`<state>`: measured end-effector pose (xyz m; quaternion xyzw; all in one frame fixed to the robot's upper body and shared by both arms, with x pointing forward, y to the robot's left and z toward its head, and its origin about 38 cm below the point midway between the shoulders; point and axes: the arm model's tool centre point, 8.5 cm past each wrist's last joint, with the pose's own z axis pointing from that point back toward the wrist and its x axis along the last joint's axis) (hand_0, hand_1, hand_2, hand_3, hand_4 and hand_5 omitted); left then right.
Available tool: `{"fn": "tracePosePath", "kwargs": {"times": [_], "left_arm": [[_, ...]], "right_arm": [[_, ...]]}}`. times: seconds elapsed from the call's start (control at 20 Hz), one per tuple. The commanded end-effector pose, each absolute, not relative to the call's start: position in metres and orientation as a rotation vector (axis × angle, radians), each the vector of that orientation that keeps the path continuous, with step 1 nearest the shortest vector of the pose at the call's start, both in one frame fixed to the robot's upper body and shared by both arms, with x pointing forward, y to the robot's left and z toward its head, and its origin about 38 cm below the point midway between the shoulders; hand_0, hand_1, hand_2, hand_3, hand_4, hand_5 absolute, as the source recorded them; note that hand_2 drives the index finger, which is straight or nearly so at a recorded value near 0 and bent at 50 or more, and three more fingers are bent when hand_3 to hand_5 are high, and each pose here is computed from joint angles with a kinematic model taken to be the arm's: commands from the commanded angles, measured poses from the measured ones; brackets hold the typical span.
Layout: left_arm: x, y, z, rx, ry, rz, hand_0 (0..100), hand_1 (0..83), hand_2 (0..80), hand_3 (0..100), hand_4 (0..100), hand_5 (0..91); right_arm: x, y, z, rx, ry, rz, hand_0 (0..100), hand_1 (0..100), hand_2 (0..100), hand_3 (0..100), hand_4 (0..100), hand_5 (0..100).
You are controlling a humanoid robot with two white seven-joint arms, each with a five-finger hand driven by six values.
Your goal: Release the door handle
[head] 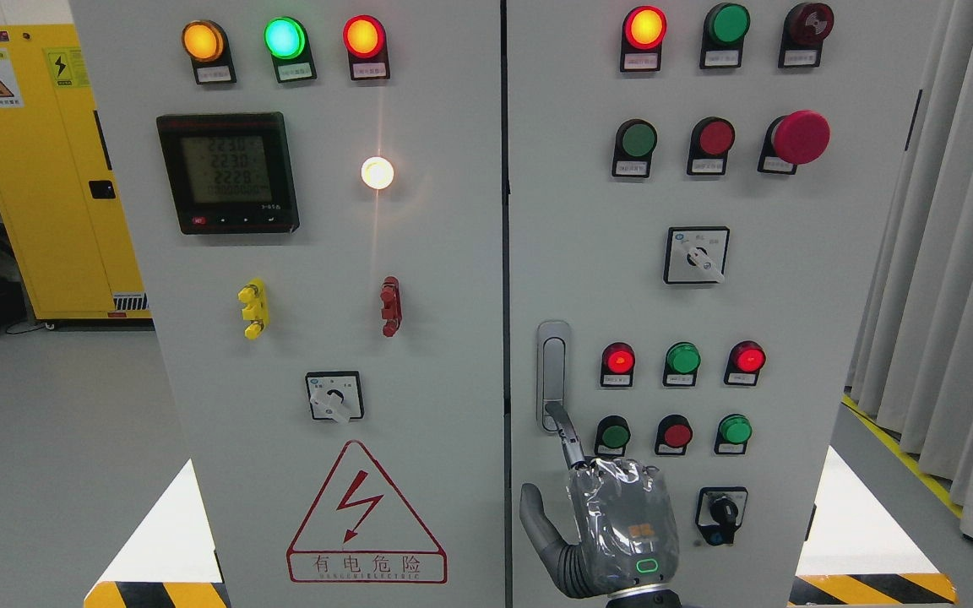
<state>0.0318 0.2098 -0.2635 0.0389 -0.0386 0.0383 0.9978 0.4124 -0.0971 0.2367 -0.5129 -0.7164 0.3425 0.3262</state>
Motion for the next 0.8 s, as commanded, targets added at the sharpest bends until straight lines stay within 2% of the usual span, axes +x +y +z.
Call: {"fn": "tracePosePath", "kwargs": {"times": [0.0, 0.75], "left_arm": [[0.0362, 0.2095, -0.2635, 0.076, -0.090, 0.078, 12, 55.6, 0.0, 0, 0, 0.0], [0.0362, 0.2095, -0.2635, 0.076, -0.090, 0.078, 12, 55.6, 0.0, 0, 0, 0.0]], "right_arm": [[0.4122, -0.0964, 0.2346, -1.337, -1.871, 0.903, 59, 35, 0, 100, 100, 100], [0.4105, -0.0967, 0.2280, -1.327, -1.857, 0.916, 58, 35, 0, 100, 100, 100]]}}
